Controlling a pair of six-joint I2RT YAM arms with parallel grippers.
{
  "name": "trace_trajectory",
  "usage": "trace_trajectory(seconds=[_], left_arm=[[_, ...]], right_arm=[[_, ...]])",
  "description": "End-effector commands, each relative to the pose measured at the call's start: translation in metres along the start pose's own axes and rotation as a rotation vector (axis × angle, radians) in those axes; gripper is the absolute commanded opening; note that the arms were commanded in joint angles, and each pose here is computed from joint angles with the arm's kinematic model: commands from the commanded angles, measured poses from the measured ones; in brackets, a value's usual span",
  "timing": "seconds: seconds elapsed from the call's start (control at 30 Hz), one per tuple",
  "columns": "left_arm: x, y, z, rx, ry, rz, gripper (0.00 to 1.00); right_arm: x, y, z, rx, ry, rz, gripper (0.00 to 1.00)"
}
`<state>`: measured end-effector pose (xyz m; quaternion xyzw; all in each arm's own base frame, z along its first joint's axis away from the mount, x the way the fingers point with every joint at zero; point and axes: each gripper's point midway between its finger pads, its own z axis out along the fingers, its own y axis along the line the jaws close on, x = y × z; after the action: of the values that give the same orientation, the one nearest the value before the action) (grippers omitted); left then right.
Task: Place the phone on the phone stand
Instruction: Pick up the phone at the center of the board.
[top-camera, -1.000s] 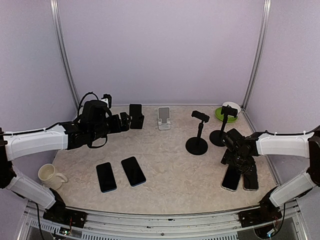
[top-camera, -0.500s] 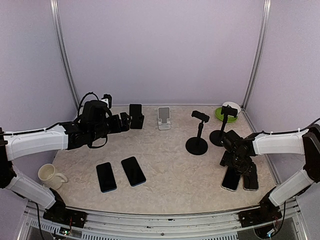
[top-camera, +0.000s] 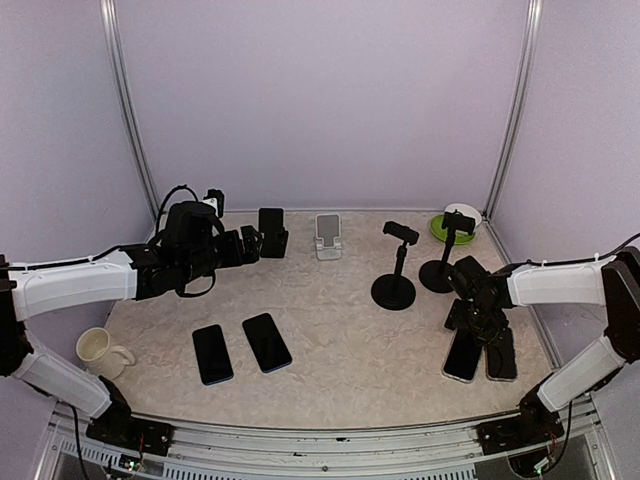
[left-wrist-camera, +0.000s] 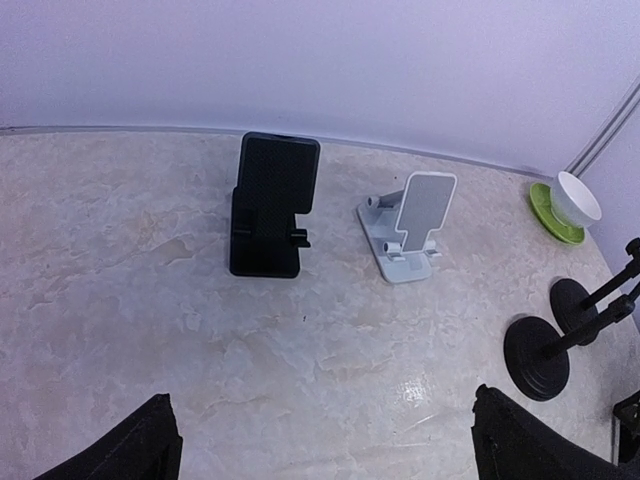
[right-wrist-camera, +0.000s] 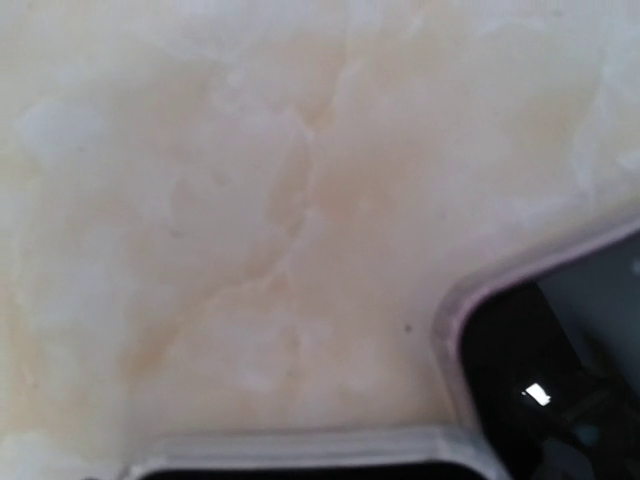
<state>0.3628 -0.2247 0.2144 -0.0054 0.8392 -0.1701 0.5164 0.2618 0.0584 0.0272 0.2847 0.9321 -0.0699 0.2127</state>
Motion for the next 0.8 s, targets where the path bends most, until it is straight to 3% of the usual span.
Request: trace_trajectory(seconds=[0.0, 0.33, 0.43, 0.67, 0.77], left_arm=[[0.004, -0.002, 0.002, 0.006, 0.001, 0.004, 0.99], [0.003, -0.001, -0.001, 0.009, -0.005, 0.001, 0.99], [0.002, -0.001, -0.001, 0.011, -0.008, -0.002, 0.99], [0.005, -0.006, -0.001, 0.036, 0.000, -0.007, 0.99], [0.004, -0.009, -0.002, 0.046, -0.003, -0.005, 0.99]], right_arm=[[-0.001, 0.003, 0.005, -0.011, 0.005, -0.009, 0.90], [-0.010, 0.008, -0.004, -0.033, -0.018, -0.007, 0.64], [-0.016, 0.012, -0.014, -0.061, -0.030, -0.003, 0.60], [-0.036, 0.040, -0.069, -0.254, -0.149, 0.021, 0.45], [-0.041, 0.056, -0.095, -0.332, -0.198, -0.001, 0.43]])
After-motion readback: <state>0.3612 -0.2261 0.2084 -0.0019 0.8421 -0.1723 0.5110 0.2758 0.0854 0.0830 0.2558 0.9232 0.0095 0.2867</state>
